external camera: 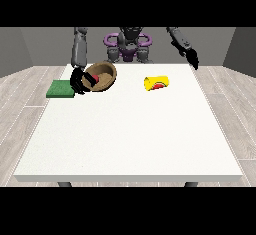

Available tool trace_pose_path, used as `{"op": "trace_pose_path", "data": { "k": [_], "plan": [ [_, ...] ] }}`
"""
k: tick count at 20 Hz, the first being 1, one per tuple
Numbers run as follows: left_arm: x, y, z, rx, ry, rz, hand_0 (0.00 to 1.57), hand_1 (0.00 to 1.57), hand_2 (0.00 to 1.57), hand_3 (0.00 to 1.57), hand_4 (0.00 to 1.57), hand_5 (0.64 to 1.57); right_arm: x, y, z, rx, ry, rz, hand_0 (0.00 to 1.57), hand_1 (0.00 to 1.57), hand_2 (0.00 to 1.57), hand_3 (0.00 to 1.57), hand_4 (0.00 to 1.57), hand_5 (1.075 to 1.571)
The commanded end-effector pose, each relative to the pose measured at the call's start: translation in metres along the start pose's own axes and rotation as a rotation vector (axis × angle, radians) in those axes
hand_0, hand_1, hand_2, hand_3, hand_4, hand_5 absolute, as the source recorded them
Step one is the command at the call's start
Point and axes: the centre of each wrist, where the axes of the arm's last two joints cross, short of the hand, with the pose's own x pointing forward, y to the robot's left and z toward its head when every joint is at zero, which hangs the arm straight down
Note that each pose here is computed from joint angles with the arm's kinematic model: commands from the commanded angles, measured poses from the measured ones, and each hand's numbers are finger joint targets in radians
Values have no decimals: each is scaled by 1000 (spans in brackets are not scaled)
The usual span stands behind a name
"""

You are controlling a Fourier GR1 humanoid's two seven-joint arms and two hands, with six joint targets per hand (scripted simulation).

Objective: Pick the cup and pour the ball into the bowl, then pick the bowl and place it on the pad

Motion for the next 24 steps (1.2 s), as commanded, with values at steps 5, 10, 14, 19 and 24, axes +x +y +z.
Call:
{"op": "trace_pose_path", "data": {
  "k": [5,10,14,19,24],
  "plan": [
    [-23,-9,26,19,145,50,0,0,0,0,0,724,3,-75,-13,113,364,304,1571,1571,1571,1571,1285,1562],
    [-44,-21,58,93,269,68,0,0,0,0,0,729,66,-125,-49,206,273,612,1571,1571,1571,1571,1571,1571],
    [-53,4,80,170,315,41,0,0,0,0,0,719,120,-123,-72,277,220,661,1571,1571,1571,1571,1571,1543],
    [-45,43,69,210,231,-8,0,0,0,0,0,710,156,-143,-101,215,164,600,1571,1571,1571,1571,1571,1543],
    [-40,102,83,353,73,-42,0,0,0,0,0,761,132,-154,-100,52,81,540,1571,1571,1571,1492,1531,1570]
  ]
}}
